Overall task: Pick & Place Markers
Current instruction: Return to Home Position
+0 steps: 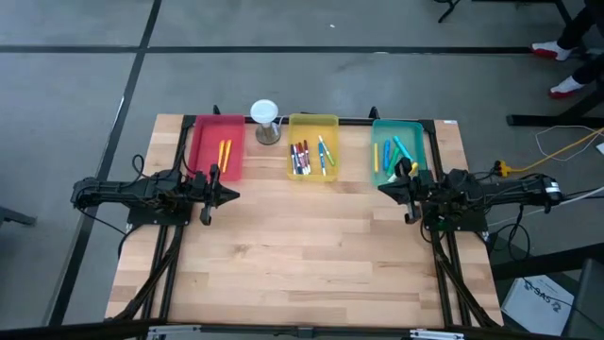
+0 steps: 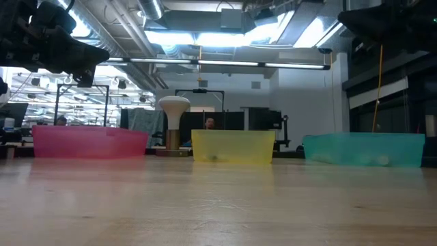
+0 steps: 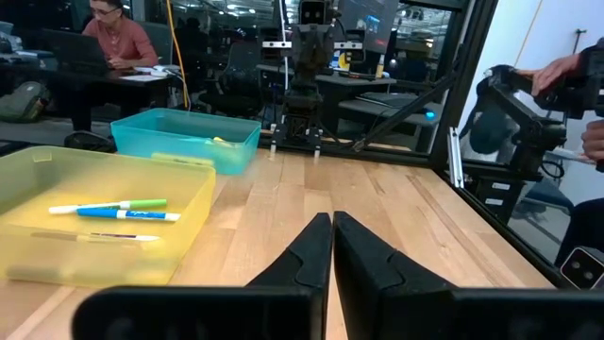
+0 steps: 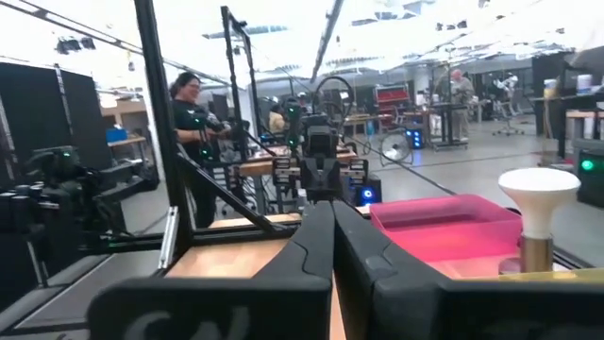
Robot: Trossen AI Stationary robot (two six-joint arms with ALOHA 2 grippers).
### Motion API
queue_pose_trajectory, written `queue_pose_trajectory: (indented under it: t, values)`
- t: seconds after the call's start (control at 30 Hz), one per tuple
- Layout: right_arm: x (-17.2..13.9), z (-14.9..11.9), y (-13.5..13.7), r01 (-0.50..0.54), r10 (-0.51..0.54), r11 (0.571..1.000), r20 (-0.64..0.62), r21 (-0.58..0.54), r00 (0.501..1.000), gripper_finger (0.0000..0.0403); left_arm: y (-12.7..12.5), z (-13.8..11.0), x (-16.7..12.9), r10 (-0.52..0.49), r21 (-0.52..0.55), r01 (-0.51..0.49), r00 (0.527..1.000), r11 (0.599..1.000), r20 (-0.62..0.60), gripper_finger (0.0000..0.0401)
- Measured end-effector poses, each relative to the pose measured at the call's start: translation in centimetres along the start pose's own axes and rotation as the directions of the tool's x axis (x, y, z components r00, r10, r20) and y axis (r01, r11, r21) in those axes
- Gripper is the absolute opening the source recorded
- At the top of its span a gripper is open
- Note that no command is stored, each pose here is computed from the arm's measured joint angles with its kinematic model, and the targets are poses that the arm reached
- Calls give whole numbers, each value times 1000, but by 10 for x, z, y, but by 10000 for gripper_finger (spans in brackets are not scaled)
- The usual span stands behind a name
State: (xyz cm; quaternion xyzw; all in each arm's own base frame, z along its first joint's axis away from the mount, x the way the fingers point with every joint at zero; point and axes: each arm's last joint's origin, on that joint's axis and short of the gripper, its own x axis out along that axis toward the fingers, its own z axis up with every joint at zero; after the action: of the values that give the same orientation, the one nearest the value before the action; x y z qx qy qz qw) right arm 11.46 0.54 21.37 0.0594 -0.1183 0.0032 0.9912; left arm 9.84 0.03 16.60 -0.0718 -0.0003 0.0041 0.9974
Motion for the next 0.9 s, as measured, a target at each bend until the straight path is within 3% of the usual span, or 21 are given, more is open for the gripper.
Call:
queue_pose_trajectory:
  t: [0.47, 0.9]
  values:
    - [-14, -16, -1, -50, 50, 999, 30, 6, 998, 2, 0, 0, 0, 0, 0, 0, 1000, 1000, 0, 12]
    - [-23, -26, -3, -59, 58, 998, -69, -9, 996, 2, 0, 0, 0, 0, 0, 0, 1000, 1000, 0, 11]
